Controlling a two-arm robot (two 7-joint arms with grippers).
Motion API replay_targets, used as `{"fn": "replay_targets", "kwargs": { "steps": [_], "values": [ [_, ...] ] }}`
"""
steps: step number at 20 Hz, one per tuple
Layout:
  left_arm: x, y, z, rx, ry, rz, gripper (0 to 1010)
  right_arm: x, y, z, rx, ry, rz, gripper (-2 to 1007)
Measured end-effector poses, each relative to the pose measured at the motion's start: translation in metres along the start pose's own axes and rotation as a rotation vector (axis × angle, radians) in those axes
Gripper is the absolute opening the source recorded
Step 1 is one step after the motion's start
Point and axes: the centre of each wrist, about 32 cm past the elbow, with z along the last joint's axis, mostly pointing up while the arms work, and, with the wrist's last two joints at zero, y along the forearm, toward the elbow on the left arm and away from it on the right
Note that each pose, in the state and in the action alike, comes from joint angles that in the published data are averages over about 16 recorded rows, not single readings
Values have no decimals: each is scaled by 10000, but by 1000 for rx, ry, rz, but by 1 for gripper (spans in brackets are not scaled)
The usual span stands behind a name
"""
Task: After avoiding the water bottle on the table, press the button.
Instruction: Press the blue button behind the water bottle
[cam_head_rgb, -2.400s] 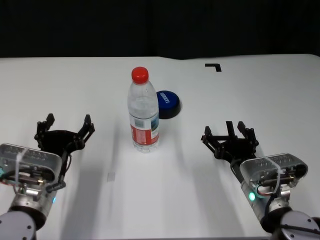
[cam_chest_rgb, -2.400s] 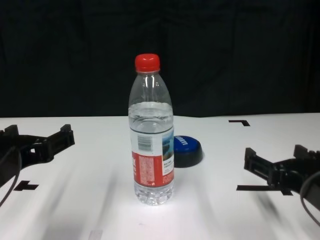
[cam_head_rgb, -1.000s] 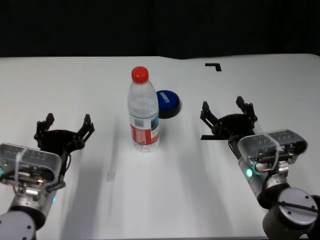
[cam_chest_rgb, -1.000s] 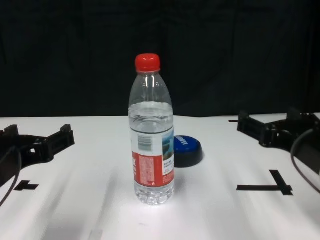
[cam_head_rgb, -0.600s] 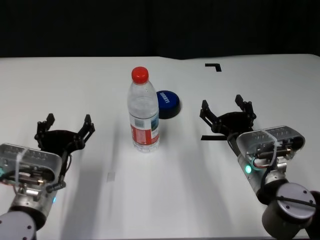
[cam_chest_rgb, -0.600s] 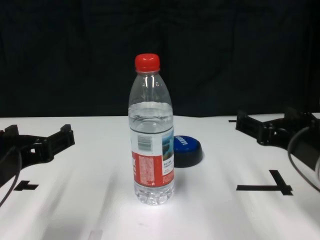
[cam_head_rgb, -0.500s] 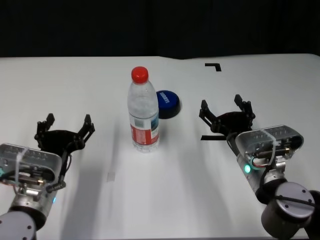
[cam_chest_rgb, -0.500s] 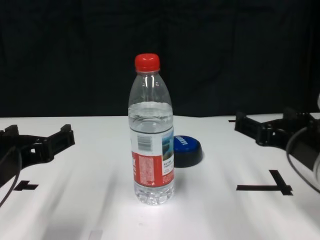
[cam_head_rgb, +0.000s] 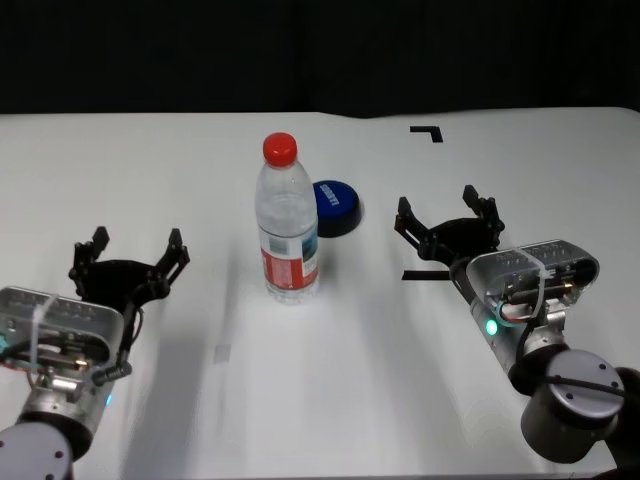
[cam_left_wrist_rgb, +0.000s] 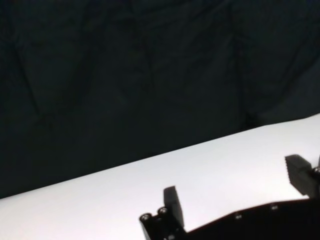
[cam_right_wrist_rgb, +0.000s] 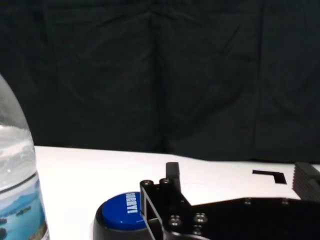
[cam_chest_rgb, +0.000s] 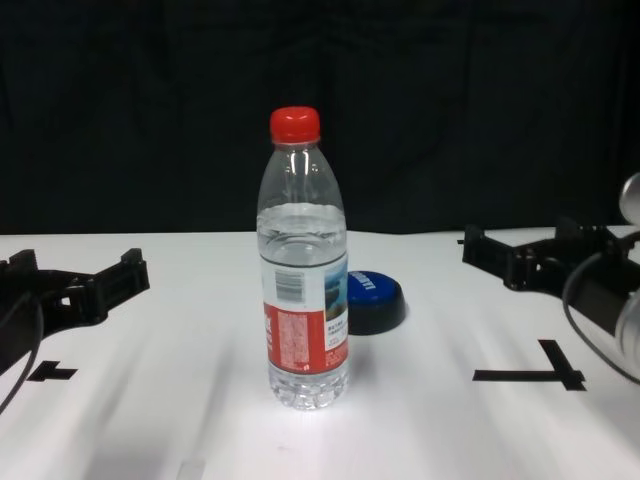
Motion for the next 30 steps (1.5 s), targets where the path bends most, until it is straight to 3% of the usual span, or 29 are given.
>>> {"fn": "replay_targets", "kwargs": {
  "steps": [18,30],
  "values": [
    [0,0,0,0,0,0,1003,49,312,4,-3,-19,31,1003],
    [0,0,0,0,0,0,1003,65,450,-7,-19,-42,31,1003]
  ]
}}
